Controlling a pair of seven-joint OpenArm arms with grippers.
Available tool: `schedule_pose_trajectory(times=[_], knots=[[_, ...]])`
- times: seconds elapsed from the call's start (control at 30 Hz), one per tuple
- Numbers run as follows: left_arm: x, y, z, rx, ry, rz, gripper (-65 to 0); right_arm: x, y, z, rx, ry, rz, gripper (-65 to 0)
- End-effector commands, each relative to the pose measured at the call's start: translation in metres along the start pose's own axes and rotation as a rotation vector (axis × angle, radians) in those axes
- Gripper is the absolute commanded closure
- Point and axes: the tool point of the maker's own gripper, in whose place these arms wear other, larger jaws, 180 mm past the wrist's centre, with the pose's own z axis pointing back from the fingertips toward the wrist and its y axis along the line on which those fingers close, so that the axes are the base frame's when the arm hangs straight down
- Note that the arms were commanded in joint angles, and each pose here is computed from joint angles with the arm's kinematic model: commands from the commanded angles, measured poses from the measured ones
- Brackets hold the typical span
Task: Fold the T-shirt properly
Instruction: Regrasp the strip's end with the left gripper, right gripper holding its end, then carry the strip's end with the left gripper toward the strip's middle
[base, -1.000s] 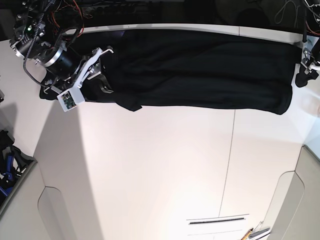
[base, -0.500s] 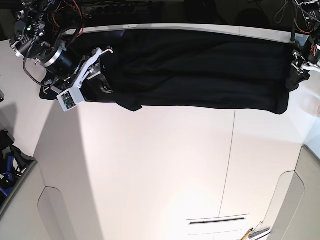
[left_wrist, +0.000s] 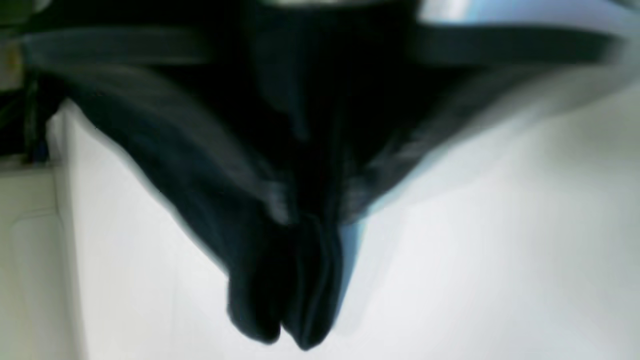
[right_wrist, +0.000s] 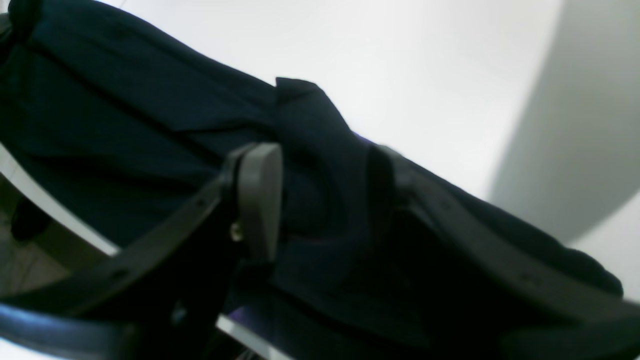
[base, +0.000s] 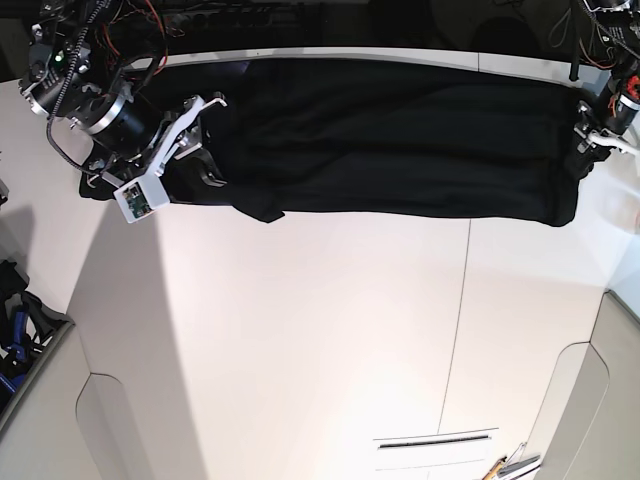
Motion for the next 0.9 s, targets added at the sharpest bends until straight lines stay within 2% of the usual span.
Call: schedule_pose_trajectory(times=[0.0, 0.03, 0.23, 0.53, 0.63, 0.87], knots=[[-0.003, 0.004, 0.002, 0.020, 0.033, -0.007, -4.8, 0.011, 0.000, 0.003, 0.002, -0.047, 0.009, -27.8], [-0.002, 0.004, 0.002, 0.020, 0.030, -0.007, -0.3, 0.011, 0.000, 0.003, 0.002, -0.047, 0.009, -27.8], [0.008, -0.009, 0.003, -0.031, 0.007, 0.009, 0.0, 0.011, 0.000, 0.003, 0.001, -0.047, 0.009, -27.8], [0.022, -0.091, 0.016, -0.349, 0.070, 0.036, 0.0, 0.010, -0.003, 0.003, -0.015, -0.038, 0.018, -27.8], [0.013, -0.092, 0.017, -0.352, 0.114, 0.031, 0.0, 0.007, -0.008, 0.003, -0.042, -0.023, 0.032, -27.8], [0.010, -0.093, 0.015, -0.358, 0.114, 0.041, 0.0, 0.000, -0.034, 0.007, -0.174, 0.011, -0.008, -27.8]])
